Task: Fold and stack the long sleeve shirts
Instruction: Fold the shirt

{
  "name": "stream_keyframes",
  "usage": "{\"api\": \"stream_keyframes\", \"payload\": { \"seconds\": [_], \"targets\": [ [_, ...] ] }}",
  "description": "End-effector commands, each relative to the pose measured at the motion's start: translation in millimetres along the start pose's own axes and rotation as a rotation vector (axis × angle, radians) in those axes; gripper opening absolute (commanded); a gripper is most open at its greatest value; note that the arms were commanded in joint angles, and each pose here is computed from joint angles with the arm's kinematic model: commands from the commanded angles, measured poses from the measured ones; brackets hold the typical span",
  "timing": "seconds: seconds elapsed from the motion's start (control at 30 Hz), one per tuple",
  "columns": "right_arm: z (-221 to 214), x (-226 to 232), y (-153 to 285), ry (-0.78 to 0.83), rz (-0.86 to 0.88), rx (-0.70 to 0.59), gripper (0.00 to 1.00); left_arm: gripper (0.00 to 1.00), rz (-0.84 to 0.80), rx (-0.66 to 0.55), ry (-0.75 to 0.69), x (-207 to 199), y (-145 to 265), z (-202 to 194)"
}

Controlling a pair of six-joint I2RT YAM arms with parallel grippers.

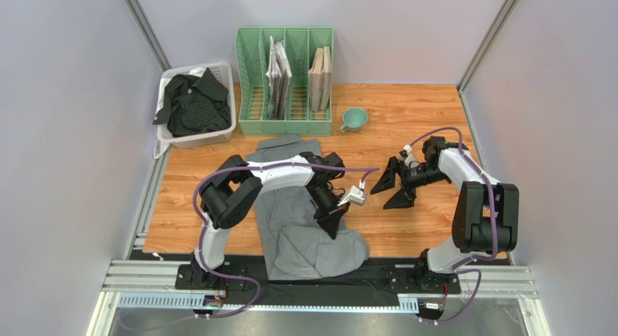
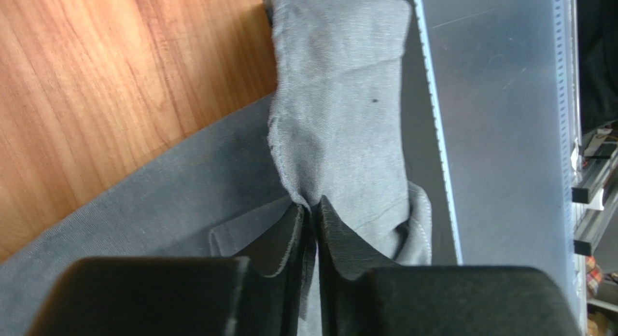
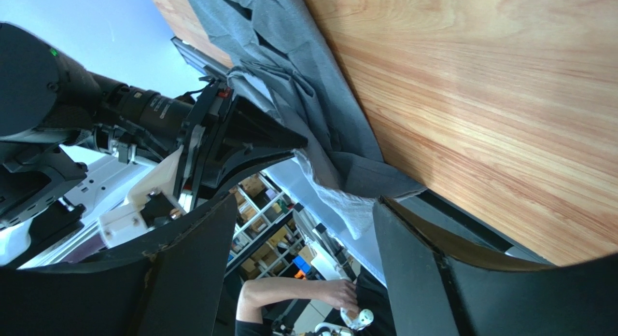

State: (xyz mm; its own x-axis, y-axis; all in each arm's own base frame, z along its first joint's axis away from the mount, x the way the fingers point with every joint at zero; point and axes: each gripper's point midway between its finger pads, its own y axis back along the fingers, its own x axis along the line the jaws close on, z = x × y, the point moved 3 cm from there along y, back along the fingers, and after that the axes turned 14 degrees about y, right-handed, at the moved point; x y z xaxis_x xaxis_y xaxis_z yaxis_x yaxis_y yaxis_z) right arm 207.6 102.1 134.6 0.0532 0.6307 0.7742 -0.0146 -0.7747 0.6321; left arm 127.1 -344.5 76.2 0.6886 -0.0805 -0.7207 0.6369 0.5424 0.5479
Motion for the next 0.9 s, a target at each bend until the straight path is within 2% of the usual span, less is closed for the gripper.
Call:
{"api": "stream_keyframes", "payload": {
  "seconds": [0.0,0.03,0.1,0.23,0.43,0.5,0.57,0.6,0.63,0.77,0.8,0.87],
  "targets": [
    [3.0,7.1,1.4,0.024,0.067,-0.010,0.68,0.03,-0.040,-0.082,-0.113,-50.6,25.1,16.3],
    [3.7,6.2,1.3,0.024,0.062,-0.007,0.63,0.00,-0.022,-0.089,-0.110,-54.5,28.8,17.1],
    [4.1,2.3,-0.2,0.023,0.050,0.013,0.55,0.00,0.044,-0.090,-0.135,-65.7,35.9,13.3],
    [6.5,1.1,-5.1,0.062,0.025,0.075,0.28,0.00,0.156,-0.080,-0.162,-82.4,36.7,2.9],
    [-23.1,35.4,-37.2,0.221,0.105,0.278,0.08,0.00,0.311,-0.080,-0.180,-99.7,29.5,-9.2],
    [-45.5,55.0,-55.0,0.300,0.134,0.395,0.08,0.00,0.342,-0.083,-0.181,-108.3,23.3,-12.4],
    [-66.4,66.4,-73.2,0.362,0.151,0.505,0.07,0.06,0.343,-0.068,-0.214,-121.3,16.6,-17.2],
    [-72.7,70.2,-76.6,0.383,0.152,0.539,0.06,0.17,0.354,-0.045,-0.236,-130.0,8.2,-22.4],
    [-79.2,73.8,-79.8,0.400,0.161,0.573,0.06,0.22,0.339,-0.041,-0.254,-138.3,5.4,-25.0],
    [-116.1,86.6,-98.7,0.473,0.219,0.736,0.06,0.42,0.244,-0.127,-0.355,-187.4,12.8,-27.7],
    [-118.0,91.1,-101.4,0.484,0.231,0.769,0.05,0.51,0.227,-0.131,-0.383,-194.7,9.5,-32.1],
    [-130.2,99.2,-110.2,0.568,0.237,0.839,0.01,0.57,0.209,-0.161,-0.421,-207.2,12.4,-37.1]
  ]
}}
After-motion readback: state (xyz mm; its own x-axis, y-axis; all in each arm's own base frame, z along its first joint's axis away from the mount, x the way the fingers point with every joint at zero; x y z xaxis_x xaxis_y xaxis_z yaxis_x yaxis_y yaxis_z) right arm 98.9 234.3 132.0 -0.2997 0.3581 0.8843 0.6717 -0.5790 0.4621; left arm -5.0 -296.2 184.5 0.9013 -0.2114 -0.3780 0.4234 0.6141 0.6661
